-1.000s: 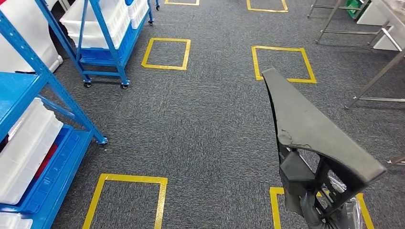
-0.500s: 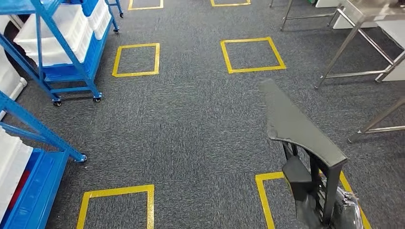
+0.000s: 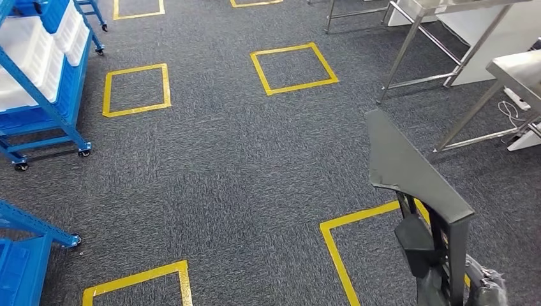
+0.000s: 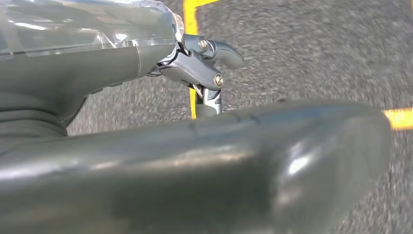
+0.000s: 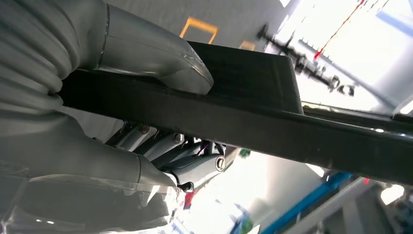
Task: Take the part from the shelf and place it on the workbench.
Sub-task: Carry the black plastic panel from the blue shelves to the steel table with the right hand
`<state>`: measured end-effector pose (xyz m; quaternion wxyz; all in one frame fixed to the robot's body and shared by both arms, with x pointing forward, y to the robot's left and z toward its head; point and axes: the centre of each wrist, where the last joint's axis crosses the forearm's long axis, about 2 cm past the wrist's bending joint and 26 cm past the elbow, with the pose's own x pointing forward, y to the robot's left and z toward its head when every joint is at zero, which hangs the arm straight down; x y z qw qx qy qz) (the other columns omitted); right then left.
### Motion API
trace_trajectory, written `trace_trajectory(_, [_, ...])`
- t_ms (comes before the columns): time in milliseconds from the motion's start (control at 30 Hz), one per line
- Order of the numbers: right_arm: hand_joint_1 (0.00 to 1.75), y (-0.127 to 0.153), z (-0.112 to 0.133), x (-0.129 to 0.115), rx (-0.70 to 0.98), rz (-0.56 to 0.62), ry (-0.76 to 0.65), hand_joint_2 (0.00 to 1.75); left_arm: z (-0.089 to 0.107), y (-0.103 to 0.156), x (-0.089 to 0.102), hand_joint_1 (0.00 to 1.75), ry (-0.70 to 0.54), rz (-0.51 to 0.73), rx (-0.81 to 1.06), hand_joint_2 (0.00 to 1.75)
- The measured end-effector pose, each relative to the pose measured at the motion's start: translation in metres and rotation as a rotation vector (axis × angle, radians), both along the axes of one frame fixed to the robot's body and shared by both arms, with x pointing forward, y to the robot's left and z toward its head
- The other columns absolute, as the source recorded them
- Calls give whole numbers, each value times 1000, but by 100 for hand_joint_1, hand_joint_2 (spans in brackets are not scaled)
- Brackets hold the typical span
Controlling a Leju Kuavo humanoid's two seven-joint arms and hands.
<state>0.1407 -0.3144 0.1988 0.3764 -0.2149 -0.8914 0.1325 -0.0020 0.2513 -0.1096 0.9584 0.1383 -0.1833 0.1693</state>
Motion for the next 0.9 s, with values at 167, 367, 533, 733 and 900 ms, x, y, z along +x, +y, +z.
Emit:
trace_trajectory(167, [175, -6, 2, -11, -11, -36, 9, 175, 0, 3, 0, 0, -13, -21, -20, 0])
trace_trajectory(367, [175, -11, 8, -19, -17, -69, -8, 175, -1, 6, 5, 0, -30, -26, -34, 0])
trace_trajectory(533, [175, -11, 9, -21, -17, -77, -7, 175, -1, 7, 8, 0, -35, -27, -33, 0])
trace_trajectory(733, [175, -11, 11, -22, -31, -88, -4, 175, -1, 15, 8, 0, -24, -8, -83, 0])
trace_trajectory(900, [175, -11, 14, -22, -42, -113, -2, 175, -2, 27, 15, 0, -24, 117, -145, 0])
